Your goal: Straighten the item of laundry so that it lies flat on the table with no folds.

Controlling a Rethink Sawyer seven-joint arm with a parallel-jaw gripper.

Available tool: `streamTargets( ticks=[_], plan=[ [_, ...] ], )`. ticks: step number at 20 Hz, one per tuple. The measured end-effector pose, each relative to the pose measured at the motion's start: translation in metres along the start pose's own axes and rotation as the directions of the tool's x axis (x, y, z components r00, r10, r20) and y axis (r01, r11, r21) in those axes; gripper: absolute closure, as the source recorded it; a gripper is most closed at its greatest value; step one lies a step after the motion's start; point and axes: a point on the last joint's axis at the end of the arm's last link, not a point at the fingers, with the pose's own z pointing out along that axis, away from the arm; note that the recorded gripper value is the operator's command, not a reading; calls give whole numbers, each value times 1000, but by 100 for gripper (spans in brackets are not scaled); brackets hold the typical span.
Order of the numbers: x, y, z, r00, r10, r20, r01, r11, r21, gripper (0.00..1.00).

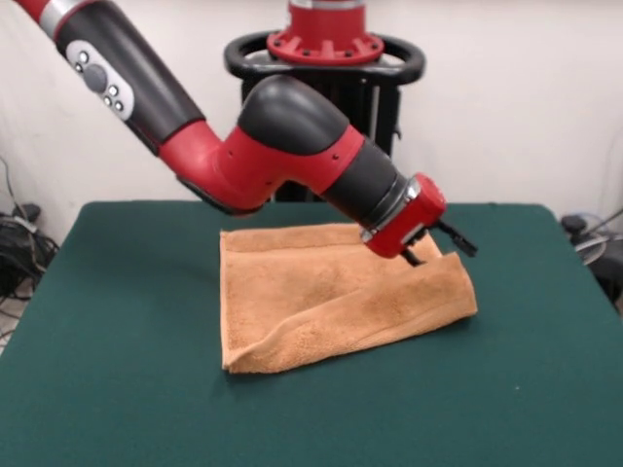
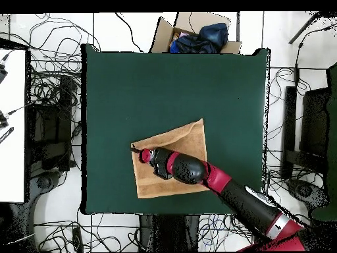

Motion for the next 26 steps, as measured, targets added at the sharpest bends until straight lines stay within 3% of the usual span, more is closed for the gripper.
streamTargets(
  ticks=[5, 8, 11, 14, 21, 26],
  plan=[
    [-20, 0, -2, 996, -86, 14, 84, 993, 83, 0],
    [-36, 4, -9, 987, -151, 53, 142, 979, 144, 0],
    [-46, 5, -14, 980, -179, 86, 162, 971, 177, 0],
    [-64, 7, -25, 963, -228, 144, 191, 954, 231, 0],
    [-87, 12, -41, 931, -291, 220, 220, 929, 298, 0],
    [-91, 13, -41, 923, -297, 244, 218, 927, 304, 0]
  ],
)
